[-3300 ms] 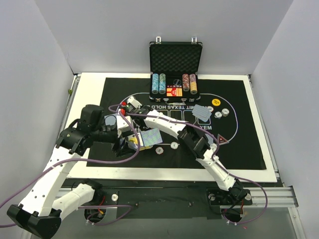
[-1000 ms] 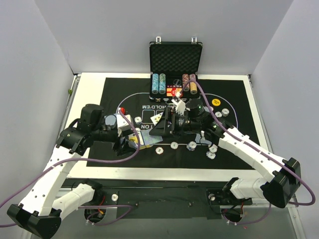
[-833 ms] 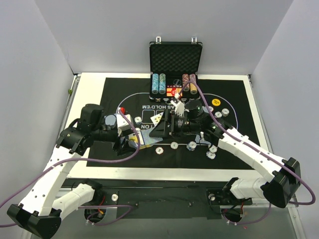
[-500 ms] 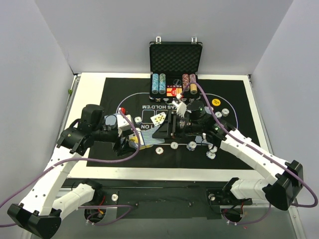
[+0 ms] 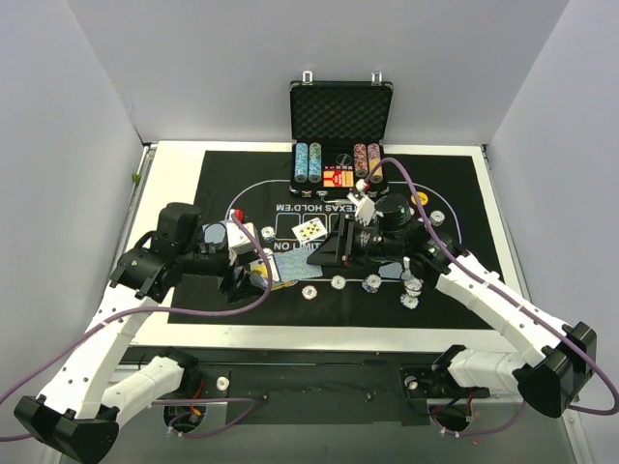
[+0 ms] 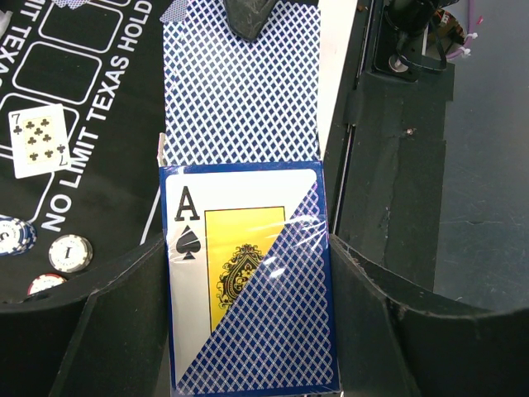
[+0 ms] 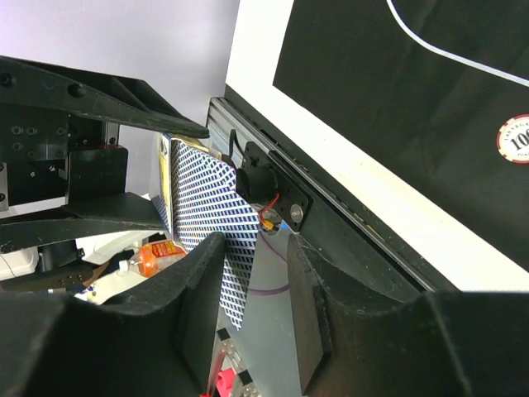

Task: Distribute texas hold em gaming equipment

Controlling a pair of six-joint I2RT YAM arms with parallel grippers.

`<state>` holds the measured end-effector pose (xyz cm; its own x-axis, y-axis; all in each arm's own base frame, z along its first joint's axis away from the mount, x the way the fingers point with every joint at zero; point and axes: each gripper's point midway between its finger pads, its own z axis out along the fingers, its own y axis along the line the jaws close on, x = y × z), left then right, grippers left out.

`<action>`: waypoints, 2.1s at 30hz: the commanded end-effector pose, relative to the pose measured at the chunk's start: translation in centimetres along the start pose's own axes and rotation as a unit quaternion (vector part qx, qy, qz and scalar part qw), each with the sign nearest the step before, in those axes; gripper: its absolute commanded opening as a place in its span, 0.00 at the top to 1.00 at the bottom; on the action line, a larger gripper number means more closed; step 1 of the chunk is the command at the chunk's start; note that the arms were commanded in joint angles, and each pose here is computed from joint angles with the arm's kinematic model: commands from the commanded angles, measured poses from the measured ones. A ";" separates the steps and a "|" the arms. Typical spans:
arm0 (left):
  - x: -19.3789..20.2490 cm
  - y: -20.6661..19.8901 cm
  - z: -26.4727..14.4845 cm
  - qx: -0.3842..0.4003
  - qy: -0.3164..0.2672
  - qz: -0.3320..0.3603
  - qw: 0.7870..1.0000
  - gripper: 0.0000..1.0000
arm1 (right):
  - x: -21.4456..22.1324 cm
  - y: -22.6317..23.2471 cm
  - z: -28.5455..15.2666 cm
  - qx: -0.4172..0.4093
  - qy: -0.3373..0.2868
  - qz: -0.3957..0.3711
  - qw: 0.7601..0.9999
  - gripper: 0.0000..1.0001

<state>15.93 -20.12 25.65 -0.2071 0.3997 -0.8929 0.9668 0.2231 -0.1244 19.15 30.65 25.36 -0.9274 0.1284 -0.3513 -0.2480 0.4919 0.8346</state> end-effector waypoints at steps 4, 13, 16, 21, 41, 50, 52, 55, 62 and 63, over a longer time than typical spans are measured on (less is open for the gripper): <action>-1.6 -0.3 -0.1 0.005 -0.033 0.027 0.999 1.00 | 0.1 0.2 -1.1 -0.005 0.000 -0.013 1.000 0.80; -1.2 -0.1 0.2 0.006 -0.031 0.025 0.999 1.00 | -0.2 0.0 -1.8 -0.001 -0.008 -0.010 1.000 0.92; -1.2 -0.1 0.2 0.006 -0.032 0.024 0.999 1.00 | -0.2 0.0 -2.2 0.000 -0.009 -0.012 1.000 0.92; -1.2 -0.1 0.2 0.005 -0.033 0.024 0.999 1.00 | -0.3 -0.3 -2.7 0.006 -0.011 -0.011 1.000 0.92; -1.3 -0.3 0.1 0.006 -0.033 0.024 0.999 1.00 | -2.0 0.8 -5.9 -0.020 -0.043 -0.022 0.999 0.97; -1.3 -0.3 0.0 0.005 -0.032 0.022 0.999 1.00 | -6.5 0.1 -7.6 0.010 -0.094 -0.023 0.995 1.00; -1.2 -0.3 0.0 0.005 -0.031 0.023 0.999 1.00 | -7.5 0.0 -7.7 0.013 -0.103 -0.023 0.994 1.00; -1.3 -0.3 -0.1 0.005 -0.031 0.024 0.999 1.00 | -9.1 -0.4 -7.6 0.028 -0.115 -0.032 0.992 1.00; -1.6 -0.4 -0.1 0.006 -0.034 0.024 0.999 1.00 | -13.6 -8.8 -6.6 0.285 -0.117 -0.129 0.943 1.00; -1.7 -0.4 -0.1 0.007 -0.034 0.024 0.999 1.00 | -12.9 -9.0 -6.0 0.307 -0.094 -0.142 0.937 1.00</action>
<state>15.91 -20.17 24.99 -0.2216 0.3942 -0.8919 0.9635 0.2294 -0.1380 29.27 21.77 28.81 -0.7928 0.2358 -0.5620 -0.2398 0.7271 0.6433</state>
